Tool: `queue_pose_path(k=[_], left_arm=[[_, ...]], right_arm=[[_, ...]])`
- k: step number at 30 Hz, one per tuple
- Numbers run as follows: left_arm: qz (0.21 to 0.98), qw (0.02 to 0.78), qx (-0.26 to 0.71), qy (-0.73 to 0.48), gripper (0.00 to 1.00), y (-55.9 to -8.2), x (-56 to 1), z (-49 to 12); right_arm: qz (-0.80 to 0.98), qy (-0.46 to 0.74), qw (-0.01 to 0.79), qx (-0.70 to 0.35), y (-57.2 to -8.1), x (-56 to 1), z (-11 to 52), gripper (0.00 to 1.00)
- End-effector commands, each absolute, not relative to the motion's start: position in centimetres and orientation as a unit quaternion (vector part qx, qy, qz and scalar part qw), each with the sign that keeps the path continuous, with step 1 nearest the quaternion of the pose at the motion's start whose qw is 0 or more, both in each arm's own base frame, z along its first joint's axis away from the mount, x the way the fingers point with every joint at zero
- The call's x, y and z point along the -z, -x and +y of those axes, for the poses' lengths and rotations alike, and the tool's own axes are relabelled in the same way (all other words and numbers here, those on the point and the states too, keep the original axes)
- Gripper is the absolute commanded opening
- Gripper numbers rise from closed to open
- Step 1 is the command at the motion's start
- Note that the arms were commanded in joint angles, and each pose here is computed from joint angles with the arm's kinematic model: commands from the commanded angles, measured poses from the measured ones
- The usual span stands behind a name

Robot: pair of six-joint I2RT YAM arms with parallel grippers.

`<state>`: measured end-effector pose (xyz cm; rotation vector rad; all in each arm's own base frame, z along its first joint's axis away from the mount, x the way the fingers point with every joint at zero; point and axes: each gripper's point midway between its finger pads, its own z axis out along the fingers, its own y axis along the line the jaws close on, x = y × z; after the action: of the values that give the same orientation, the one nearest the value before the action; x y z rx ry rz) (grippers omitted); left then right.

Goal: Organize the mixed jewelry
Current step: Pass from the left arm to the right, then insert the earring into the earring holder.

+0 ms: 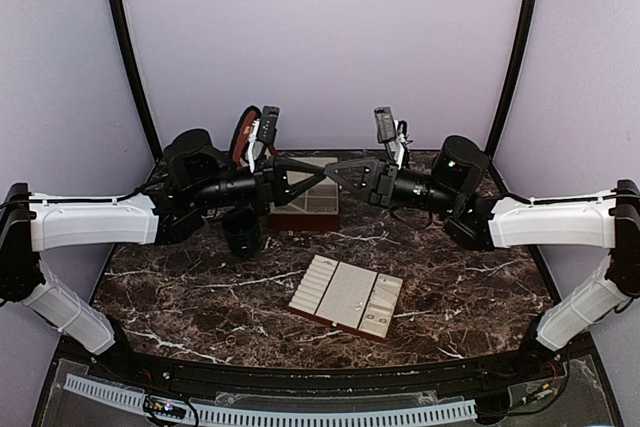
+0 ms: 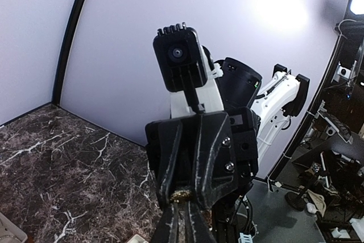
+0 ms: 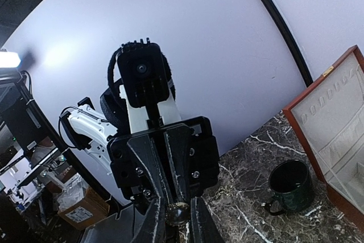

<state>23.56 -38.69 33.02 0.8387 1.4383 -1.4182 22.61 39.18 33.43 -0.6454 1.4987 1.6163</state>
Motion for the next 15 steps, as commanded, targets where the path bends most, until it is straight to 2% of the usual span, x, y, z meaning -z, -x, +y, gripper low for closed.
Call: queue_pose_path(k=[1,9,15], left_arm=[[0.585,0.463,0.573,-0.339,0.16,-23.4,-32.8,-38.6],[0.609,0.461,0.557,-0.327,0.34,-23.4,-31.4,-37.7],[0.654,0.456,0.513,-0.318,0.39,-23.8,-29.6,-36.3]], right_arm=[[0.606,0.240,0.442,-0.616,-23.3,-33.9,38.5,0.00],[0.646,0.232,0.454,-0.569,-24.4,-32.3,37.9,0.00],[0.691,0.247,0.451,-0.508,-25.1,-29.9,37.3,0.00]])
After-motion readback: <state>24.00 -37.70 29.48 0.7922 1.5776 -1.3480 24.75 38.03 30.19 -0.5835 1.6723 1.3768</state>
